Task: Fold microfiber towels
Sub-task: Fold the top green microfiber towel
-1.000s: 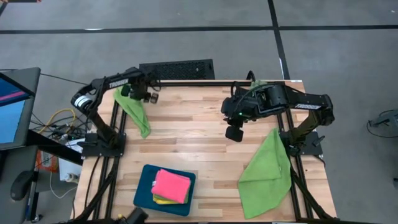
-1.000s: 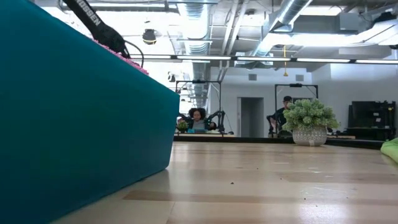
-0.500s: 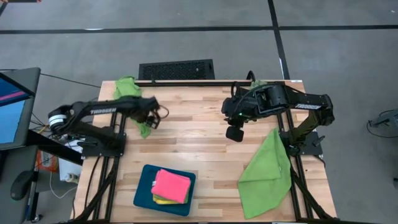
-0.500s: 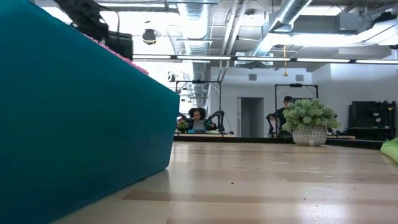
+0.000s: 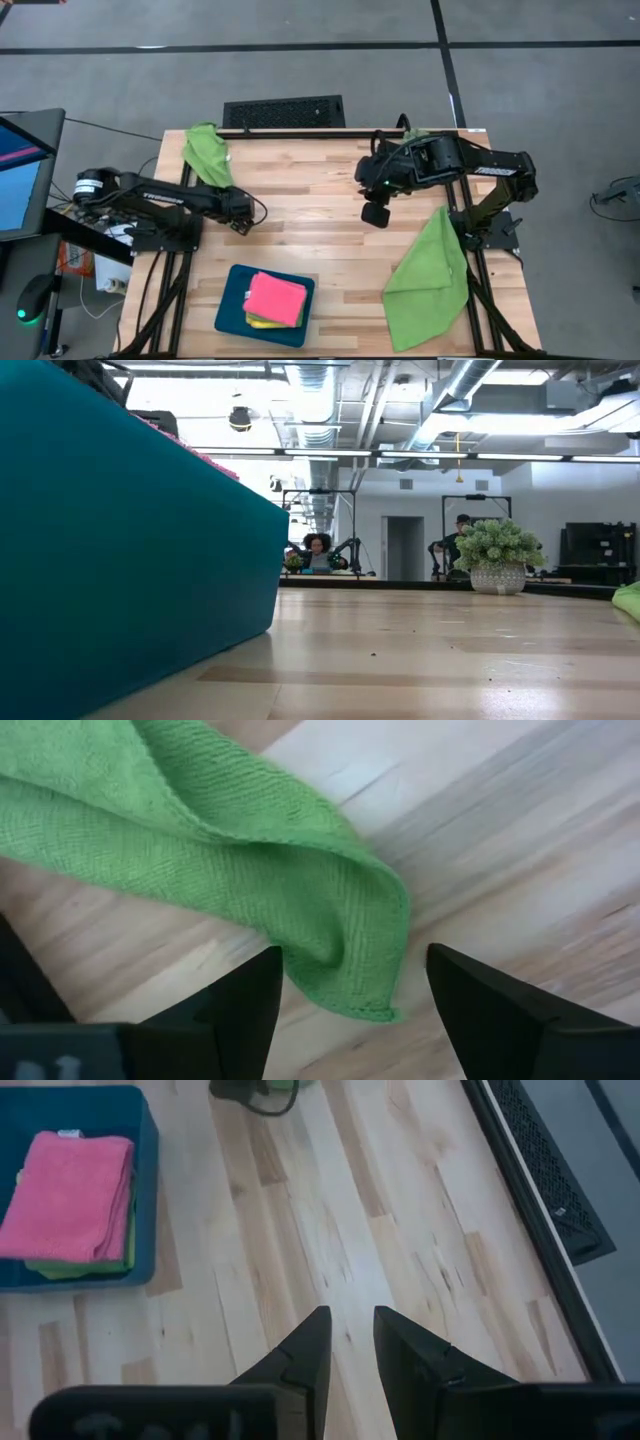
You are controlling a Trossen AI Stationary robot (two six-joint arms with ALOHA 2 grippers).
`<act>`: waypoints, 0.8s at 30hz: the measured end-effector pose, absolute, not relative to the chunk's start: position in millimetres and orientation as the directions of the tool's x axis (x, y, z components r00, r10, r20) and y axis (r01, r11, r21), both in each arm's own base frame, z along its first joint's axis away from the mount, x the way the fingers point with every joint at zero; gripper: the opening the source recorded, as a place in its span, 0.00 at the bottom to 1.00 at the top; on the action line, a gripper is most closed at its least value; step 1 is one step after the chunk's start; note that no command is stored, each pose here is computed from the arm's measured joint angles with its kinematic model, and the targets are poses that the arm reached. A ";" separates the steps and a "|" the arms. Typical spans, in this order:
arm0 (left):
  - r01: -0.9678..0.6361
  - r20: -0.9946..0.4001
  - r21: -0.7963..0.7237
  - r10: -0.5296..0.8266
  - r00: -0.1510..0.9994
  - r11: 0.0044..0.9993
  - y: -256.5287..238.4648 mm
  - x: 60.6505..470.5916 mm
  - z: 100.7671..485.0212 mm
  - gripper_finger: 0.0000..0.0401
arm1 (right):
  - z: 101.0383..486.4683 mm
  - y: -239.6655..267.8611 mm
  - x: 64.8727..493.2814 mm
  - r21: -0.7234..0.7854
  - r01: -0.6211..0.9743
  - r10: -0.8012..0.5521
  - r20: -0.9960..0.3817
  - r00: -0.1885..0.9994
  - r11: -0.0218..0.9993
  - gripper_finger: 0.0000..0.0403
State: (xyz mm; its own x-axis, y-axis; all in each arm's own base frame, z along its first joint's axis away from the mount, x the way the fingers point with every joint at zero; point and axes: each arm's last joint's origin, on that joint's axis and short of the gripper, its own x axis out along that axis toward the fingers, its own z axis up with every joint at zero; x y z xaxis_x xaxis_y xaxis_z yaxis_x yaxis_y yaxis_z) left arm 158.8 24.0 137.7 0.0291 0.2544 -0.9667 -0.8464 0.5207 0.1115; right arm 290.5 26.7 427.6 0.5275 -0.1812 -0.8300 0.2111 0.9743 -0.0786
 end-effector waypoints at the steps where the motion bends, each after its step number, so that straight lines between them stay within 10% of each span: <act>1: -0.840 -0.965 0.117 0.259 0.029 0.529 23.4 159.2 135.1 0.60 | 427.8 26.7 291.0 -0.076 0.212 -0.180 -0.828 0.532 0.974 0.26; 9: -0.812 -0.965 0.149 0.262 0.005 0.565 23.5 163.2 125.3 0.51 | 428.1 27.6 291.5 -0.053 0.225 -0.170 -0.825 0.539 0.973 0.26; 18: -0.808 -0.991 0.016 0.115 0.064 0.589 21.7 177.9 138.1 0.03 | 424.4 28.2 298.6 -0.058 0.211 -0.172 -0.799 0.576 0.976 0.26; 24: -0.737 -0.950 -0.218 0.033 0.310 0.640 34.1 223.2 209.2 0.01 | 400.9 26.2 321.3 -0.032 0.220 -0.168 -0.753 0.636 0.975 0.26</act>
State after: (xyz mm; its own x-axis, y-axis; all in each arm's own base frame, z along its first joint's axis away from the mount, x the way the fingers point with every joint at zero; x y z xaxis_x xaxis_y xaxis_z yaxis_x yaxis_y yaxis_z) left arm 223.2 34.1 209.2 0.3098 0.0330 -0.9502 -0.7366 0.6403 -0.2179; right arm 321.3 26.2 400.9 0.6365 -0.1681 -0.7527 0.2200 0.9750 -0.0317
